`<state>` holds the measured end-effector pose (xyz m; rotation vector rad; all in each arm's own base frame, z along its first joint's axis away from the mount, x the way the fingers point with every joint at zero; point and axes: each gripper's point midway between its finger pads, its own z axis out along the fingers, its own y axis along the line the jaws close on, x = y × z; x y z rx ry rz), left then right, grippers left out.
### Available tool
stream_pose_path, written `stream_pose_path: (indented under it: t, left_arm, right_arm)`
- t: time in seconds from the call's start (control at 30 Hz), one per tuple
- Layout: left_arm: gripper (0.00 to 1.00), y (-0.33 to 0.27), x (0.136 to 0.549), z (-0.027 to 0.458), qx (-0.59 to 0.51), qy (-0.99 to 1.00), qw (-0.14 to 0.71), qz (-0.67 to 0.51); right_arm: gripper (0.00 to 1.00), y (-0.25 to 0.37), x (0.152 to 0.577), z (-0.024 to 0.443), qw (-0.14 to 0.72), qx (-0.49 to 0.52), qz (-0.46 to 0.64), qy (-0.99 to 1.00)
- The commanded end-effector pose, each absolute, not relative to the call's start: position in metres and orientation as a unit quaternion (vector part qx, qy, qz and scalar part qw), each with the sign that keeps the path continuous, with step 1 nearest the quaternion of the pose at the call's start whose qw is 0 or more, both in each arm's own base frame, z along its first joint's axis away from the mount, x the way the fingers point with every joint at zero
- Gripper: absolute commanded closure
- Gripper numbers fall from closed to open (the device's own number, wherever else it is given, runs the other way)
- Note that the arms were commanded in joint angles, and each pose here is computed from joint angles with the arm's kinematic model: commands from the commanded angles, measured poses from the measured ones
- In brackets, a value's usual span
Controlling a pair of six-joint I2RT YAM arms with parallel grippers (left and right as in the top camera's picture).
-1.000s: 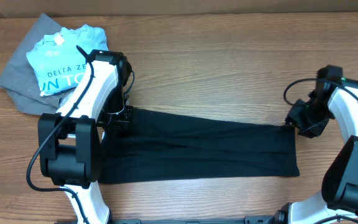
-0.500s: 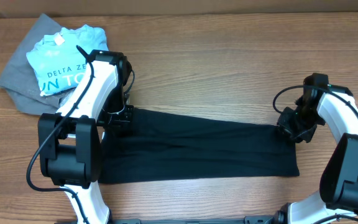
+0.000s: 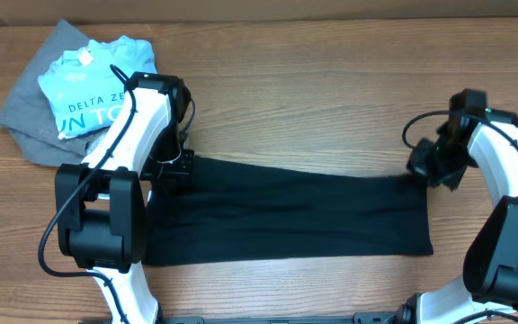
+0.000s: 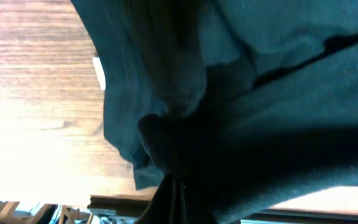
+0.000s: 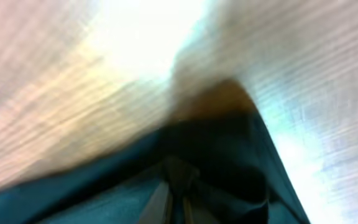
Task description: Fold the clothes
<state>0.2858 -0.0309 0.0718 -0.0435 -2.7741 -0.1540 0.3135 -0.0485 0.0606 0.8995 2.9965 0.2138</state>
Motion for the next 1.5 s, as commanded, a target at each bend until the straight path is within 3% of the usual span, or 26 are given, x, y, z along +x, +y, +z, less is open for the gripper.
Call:
stream_pose_path:
  t: [0.0, 0.27, 0.43, 0.73, 0.93, 1.27, 1.37, 1.43, 1.47]
  left_arm:
    - [0.96, -0.024, 0.307, 0.083, -0.007, -0.99, 0.124, -0.062]
    - [0.96, -0.011, 0.334, 0.086, 0.022, -0.996, 0.075, -0.05]
    - [0.96, -0.013, 0.335, 0.088, 0.029, -0.996, 0.075, -0.033]
    - [0.96, -0.022, 0.329, 0.088, 0.021, -0.996, 0.087, -0.007]
    - [0.96, -0.021, 0.314, 0.091, 0.016, -0.993, 0.118, -0.009]
    - [0.96, -0.018, 0.29, 0.096, 0.008, -0.986, 0.169, -0.014]
    - [0.96, -0.017, 0.282, 0.094, 0.007, -0.983, 0.183, -0.017]
    - [0.96, -0.017, 0.278, 0.092, 0.007, -0.981, 0.192, -0.017]
    - [0.96, -0.017, 0.275, 0.09, 0.007, -0.98, 0.197, -0.018]
  right_arm:
    - [0.96, -0.054, 0.351, 0.082, 0.082, 0.283, 0.085, 0.952]
    - [0.96, -0.045, 0.426, 0.114, 0.234, 0.242, 0.169, 0.926]
    - [0.96, -0.044, 0.433, 0.119, 0.249, 0.233, 0.177, 0.923]
    - [0.96, -0.051, 0.392, 0.103, 0.175, 0.245, 0.124, 0.945]
    - [0.96, -0.081, 0.324, 0.086, 0.058, 0.288, -0.008, 0.956]
    - [0.95, -0.085, 0.257, 0.085, -0.065, 0.325, -0.075, 0.941]
    - [0.89, -0.083, 0.249, 0.085, -0.082, 0.323, -0.076, 0.94]
    - [0.68, -0.082, 0.245, 0.085, -0.088, 0.323, -0.077, 0.939]
    - [0.66, -0.082, 0.244, 0.085, -0.091, 0.322, -0.078, 0.939]
